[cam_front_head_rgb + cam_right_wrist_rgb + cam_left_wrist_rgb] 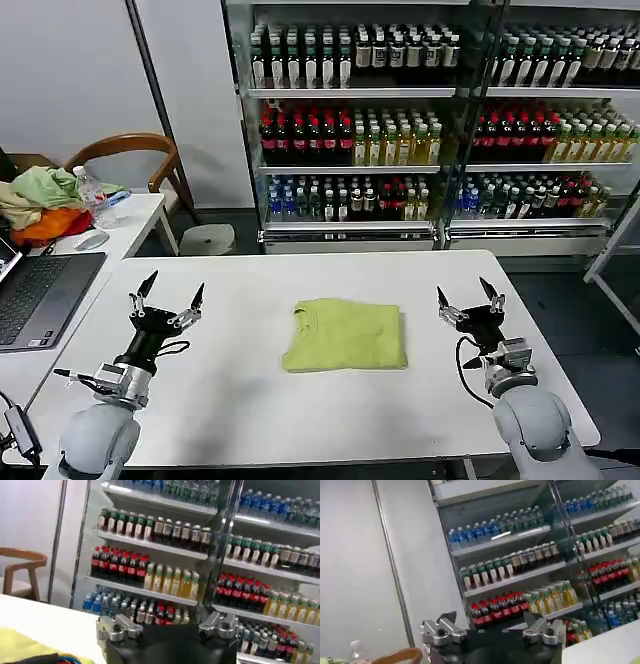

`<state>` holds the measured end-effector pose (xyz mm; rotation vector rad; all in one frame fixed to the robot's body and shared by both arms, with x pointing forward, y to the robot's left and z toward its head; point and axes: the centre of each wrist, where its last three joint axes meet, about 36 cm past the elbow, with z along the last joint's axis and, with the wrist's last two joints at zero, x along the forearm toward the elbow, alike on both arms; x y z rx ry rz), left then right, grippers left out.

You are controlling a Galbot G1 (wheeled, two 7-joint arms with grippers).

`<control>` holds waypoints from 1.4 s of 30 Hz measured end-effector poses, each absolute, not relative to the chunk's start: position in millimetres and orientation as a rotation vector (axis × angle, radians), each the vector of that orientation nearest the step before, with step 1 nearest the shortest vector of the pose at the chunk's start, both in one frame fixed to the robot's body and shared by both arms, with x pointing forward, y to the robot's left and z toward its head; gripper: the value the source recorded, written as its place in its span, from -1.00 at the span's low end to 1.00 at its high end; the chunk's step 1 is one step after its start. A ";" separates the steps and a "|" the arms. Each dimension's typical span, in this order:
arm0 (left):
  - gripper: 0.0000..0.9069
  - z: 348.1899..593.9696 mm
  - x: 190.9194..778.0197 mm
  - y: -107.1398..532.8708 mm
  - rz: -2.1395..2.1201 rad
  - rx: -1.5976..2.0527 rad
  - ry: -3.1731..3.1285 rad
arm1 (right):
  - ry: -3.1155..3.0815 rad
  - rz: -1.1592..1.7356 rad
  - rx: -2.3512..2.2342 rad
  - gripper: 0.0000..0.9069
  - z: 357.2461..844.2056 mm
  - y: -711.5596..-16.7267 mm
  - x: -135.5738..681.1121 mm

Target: Fold and organize the clothes.

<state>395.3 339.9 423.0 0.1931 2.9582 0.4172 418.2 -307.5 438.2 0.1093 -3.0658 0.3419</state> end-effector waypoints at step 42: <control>1.00 421.6 366.2 312.3 0.318 0.247 2.973 | -3.116 0.448 0.057 1.00 439.3 -326.5 378.7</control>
